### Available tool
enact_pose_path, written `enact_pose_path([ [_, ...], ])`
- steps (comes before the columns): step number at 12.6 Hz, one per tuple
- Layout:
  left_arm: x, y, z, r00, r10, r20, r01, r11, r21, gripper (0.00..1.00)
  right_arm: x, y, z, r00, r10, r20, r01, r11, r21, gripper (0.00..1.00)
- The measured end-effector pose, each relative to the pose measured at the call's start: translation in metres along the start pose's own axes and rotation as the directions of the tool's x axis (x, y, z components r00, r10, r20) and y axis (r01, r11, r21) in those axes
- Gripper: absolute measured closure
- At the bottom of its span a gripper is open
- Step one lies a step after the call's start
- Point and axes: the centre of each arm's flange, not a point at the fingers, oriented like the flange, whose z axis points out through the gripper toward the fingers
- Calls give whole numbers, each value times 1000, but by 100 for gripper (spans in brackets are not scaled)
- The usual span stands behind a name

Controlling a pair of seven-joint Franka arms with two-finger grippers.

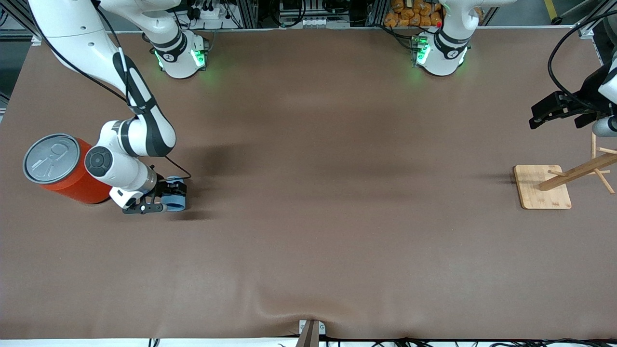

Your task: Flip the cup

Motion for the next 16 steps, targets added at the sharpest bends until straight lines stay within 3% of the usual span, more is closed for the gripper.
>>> enact_pose_path([
  [4, 0, 1, 0, 1000, 2, 0, -2, 1000, 0, 0, 45, -52, -58, 970, -240, -39, 241, 970, 27, 20],
  [8, 0, 1, -1, 1000, 2, -3, -2, 1000, 0, 0, 74, -165, -119, 858, -490, -152, 499, 866, 27, 20],
  [9, -1, 1, -2, 1000, 3, -3, -3, 1000, 0, 0, 73, -198, -125, 816, -556, -157, 563, 826, -1, 20],
  [12, -1, 2, -2, 1000, 4, -3, -4, 1000, 0, 0, 61, -304, -118, 646, -754, -120, 744, 657, -121, 20],
  [14, -1, 2, -2, 1000, 4, -3, -4, 1000, 0, 0, 44, -380, -96, 542, -835, -98, 823, 550, -142, 20],
  [16, -1, 2, -2, 1000, 4, -3, -4, 1000, 0, 0, 22, -436, -74, 434, -900, -37, 882, 433, -184, 20],
])
